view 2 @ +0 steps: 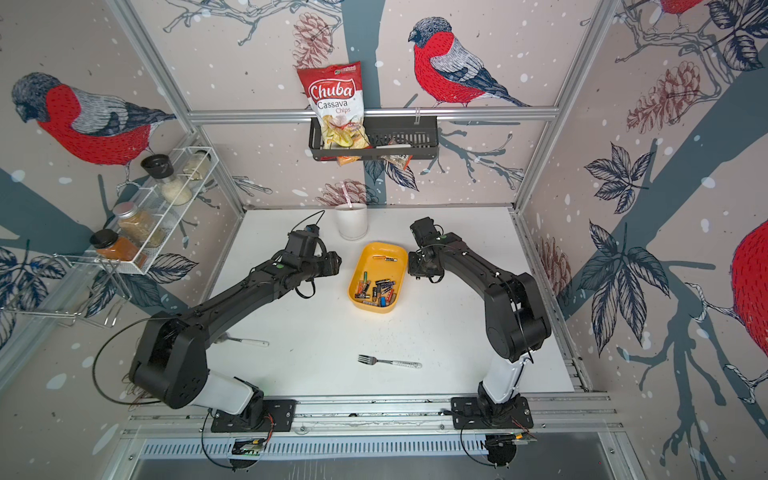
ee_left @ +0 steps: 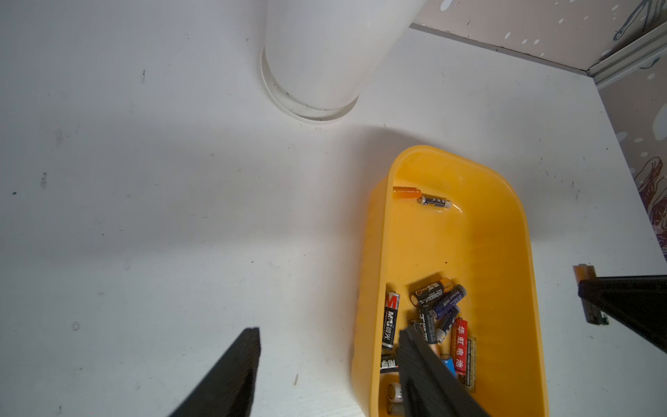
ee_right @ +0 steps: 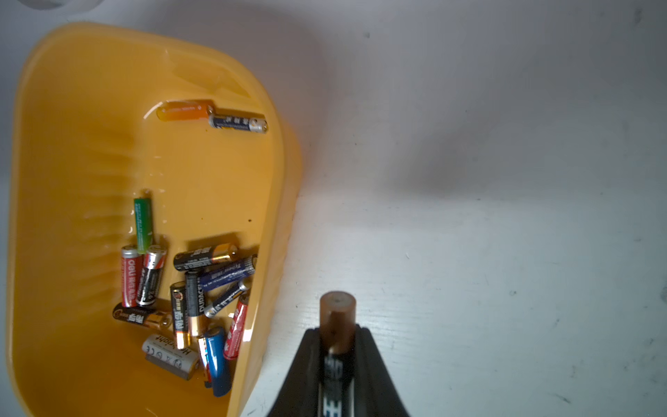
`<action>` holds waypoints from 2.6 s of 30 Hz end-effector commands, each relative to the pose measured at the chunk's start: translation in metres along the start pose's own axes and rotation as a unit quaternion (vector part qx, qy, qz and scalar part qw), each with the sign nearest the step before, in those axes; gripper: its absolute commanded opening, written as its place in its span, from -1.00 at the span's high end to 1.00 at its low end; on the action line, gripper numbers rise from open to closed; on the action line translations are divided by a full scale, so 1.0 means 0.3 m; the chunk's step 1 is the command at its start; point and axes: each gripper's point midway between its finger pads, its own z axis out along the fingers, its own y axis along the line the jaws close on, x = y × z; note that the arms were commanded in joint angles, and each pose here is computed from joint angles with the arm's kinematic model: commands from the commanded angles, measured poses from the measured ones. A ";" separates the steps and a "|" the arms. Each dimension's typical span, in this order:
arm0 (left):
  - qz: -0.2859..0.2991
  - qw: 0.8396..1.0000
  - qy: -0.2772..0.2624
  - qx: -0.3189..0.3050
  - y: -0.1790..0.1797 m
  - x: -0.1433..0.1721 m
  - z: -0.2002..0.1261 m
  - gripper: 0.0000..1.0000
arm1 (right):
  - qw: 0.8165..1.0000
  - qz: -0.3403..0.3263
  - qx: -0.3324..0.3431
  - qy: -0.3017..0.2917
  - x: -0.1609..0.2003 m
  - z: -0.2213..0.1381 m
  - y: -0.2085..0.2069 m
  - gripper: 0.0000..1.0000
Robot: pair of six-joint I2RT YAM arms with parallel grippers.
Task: Take the batteries out of the storage box
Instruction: Pick up the battery from the storage box, then place the battery at the center of the board, then pick up the battery from the storage box.
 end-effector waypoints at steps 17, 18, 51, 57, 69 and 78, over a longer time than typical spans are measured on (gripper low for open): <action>0.006 1.000 0.003 -0.008 -0.019 -0.003 0.005 -0.29 | 0.998 -0.028 0.022 0.043 0.065 0.189 -0.029 0.65; 0.005 1.000 0.004 -0.009 -0.018 -0.003 0.006 -0.29 | 0.998 -0.030 0.023 0.047 0.072 0.197 -0.028 0.65; 0.028 0.999 0.019 -0.013 -0.042 0.013 0.016 -0.31 | 0.998 -0.036 0.038 0.046 0.064 0.195 -0.028 0.34; 0.065 0.997 0.032 -0.014 -0.092 0.018 0.026 -0.30 | 0.998 -0.036 0.035 0.028 0.030 0.149 -0.016 0.31; 0.147 0.986 0.076 0.018 -0.257 0.073 0.092 -0.30 | 1.000 -0.023 0.004 -0.014 -0.066 0.015 -0.016 0.30; 0.190 0.975 0.118 0.022 -0.330 0.151 0.203 -0.25 | 0.999 -0.001 0.009 -0.039 -0.133 -0.084 -0.110 0.30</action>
